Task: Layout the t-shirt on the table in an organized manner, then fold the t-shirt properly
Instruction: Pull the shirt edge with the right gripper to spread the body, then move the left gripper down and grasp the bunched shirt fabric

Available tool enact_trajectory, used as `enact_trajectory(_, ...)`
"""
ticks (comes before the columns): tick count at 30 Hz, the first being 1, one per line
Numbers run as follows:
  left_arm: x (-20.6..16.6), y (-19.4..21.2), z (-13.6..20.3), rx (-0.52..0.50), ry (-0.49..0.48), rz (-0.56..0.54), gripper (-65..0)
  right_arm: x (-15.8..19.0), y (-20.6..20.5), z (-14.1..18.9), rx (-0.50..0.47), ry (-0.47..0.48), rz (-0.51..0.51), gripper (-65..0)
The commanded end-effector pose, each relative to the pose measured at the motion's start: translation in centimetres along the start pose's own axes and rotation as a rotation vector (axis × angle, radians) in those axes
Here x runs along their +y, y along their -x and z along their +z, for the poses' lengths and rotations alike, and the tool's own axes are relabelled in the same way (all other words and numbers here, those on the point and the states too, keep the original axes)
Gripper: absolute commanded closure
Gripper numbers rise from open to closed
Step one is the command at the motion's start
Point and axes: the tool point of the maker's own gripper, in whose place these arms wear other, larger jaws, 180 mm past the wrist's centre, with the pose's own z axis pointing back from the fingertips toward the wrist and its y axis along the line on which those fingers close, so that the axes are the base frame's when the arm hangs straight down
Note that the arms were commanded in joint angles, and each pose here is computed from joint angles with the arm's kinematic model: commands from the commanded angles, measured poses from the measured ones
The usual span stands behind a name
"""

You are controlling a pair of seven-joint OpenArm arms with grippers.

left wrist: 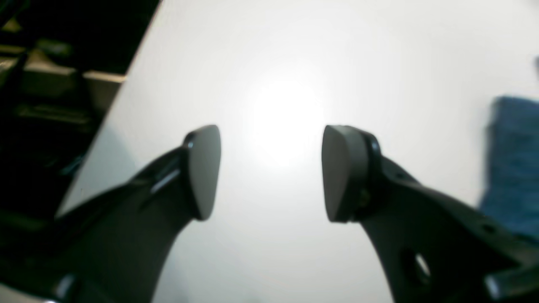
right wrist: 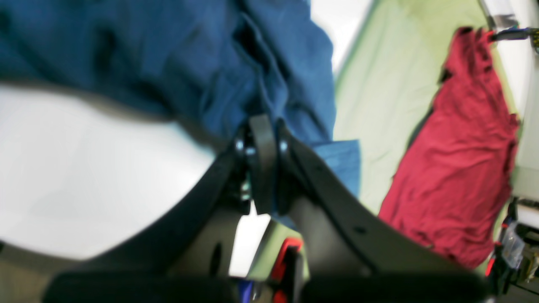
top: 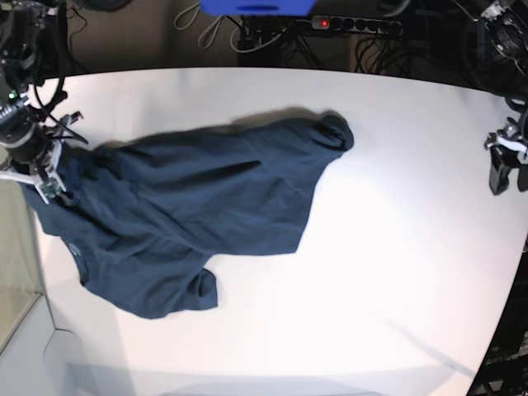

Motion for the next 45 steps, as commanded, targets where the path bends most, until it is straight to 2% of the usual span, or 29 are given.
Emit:
enact_trajectory(1,-0.9,-2.4,-0.6,-0.073,0.040,-0.011,-37.4,-1.0,-0.4,0.4,-0.015,0.030,0.012,0.0)
enact_trajectory(4,-3.6,-3.3,-2.3,-0.097,0.115,-0.013,-37.5,-0.5,2.0,-0.3,0.070,0.024,0.027,-0.4)
enact_trajectory(5,-4.7,-3.6,-3.0,-0.106,0.144,-0.009,-37.5,-0.2,2.5,-0.6,0.094,0.023,0.048,-2.7)
enact_trajectory(9,-10.5,-5.0,-5.9,-0.128,0.281,-0.031,-37.5,2.3,4.1,-1.3,0.179,-0.011,0.161,-18.5)
enact_trajectory(11,-13.9,-4.8,-8.0,-0.101,0.339,-0.058,-37.5,3.2,4.2,-1.4,0.191,-0.024,0.191,-26.1)
enact_trajectory(14,-17.7,-4.1,-10.6,-0.051,0.388,-0.079,-37.5,4.0,4.0,-1.4,0.192,-0.023,0.180,-31.5)
enact_trajectory(17,-21.9,-2.8,-14.0,0.025,0.451,-0.071,-37.5,4.7,3.9,-1.5,0.192,-0.030,0.165,-32.1)
enact_trajectory(21,-25.5,-1.1,-17.4,0.129,0.508,-0.043,-37.5,5.5,3.6,-1.6,0.185,-0.045,0.152,-32.1)
enact_trajectory(24,-28.0,-0.3,-19.3,0.139,0.560,0.029,-38.2,5.6,3.7,-1.6,0.191,-0.046,0.148,-32.1)
enact_trajectory(28,-30.8,1.3,-20.3,0.172,0.628,0.079,-42.8,5.6,3.9,-1.6,0.194,-0.047,0.148,-32.1)
enact_trajectory(35,-34.9,3.5,-20.7,0.219,0.714,0.096,-42.8,5.7,3.8,-1.6,0.194,-0.049,0.147,-32.1)
enact_trajectory(40,-35.4,4.3,-20.7,0.220,0.721,0.127,-42.8,5.8,3.9,-1.6,0.195,-0.050,0.145,-32.1)
enact_trajectory(45,-34.0,3.9,-20.9,0.211,0.699,0.107,-42.8,5.8,3.8,-1.7,0.193,-0.050,0.146,-32.1)
